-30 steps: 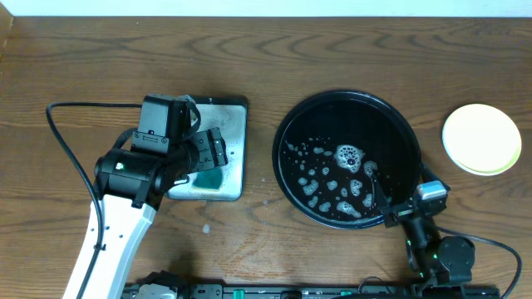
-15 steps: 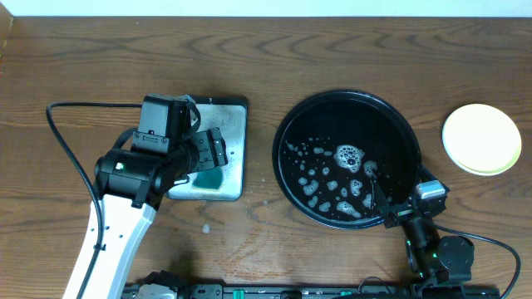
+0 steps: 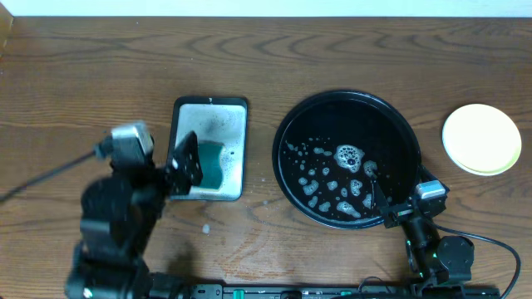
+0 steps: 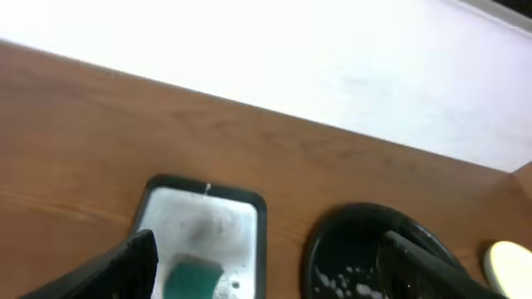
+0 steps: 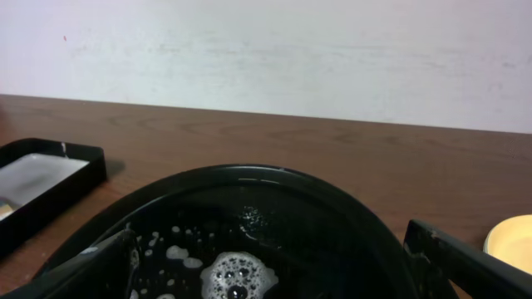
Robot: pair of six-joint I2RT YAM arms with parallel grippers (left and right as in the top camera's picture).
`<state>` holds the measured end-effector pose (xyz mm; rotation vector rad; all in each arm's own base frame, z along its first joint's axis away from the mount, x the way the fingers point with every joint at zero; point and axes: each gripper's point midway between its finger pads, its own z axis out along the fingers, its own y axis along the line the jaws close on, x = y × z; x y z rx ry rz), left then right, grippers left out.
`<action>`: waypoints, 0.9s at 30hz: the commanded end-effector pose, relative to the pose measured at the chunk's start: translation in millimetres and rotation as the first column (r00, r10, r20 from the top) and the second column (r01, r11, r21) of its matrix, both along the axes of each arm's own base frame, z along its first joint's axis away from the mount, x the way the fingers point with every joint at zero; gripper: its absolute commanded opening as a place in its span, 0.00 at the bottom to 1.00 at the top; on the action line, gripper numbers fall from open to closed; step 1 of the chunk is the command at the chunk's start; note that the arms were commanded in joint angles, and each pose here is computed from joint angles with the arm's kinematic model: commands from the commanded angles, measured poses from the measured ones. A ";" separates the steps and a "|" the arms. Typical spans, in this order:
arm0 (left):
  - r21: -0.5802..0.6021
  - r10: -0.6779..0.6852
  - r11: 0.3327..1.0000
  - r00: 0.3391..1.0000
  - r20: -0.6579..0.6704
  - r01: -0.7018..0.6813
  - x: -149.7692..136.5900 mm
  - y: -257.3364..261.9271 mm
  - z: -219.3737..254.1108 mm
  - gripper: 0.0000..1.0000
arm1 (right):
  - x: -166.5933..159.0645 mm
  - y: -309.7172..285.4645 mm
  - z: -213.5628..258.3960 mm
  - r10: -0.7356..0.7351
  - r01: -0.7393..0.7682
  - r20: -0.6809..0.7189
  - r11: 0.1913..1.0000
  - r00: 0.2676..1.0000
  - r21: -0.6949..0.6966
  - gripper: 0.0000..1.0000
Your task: Clean dirty plates on tray and stack at the side
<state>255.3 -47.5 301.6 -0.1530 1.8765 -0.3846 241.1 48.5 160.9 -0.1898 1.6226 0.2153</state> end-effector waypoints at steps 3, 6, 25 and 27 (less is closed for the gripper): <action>0.090 0.009 0.996 0.994 0.110 -0.019 -17.2 12.2 -37.0 0.85 | -0.6 1.9 -0.5 0.008 -0.008 0.002 1.000 1.000 -0.010 0.99; 0.082 0.047 0.995 0.986 0.159 -0.060 -24.2 21.8 -54.0 0.85 | -0.6 1.9 -0.5 0.008 -0.008 0.002 1.000 1.000 -0.010 0.99; 0.059 0.089 0.992 0.951 0.295 -0.111 -9.3 30.5 -129.2 0.85 | -0.6 1.9 -0.5 0.009 -0.009 0.002 1.000 1.000 -0.010 0.99; 0.062 0.088 0.992 0.958 0.274 -0.108 -9.4 30.2 -135.1 0.85 | -0.6 1.9 -0.5 0.008 -0.008 0.002 1.000 1.000 -0.010 0.99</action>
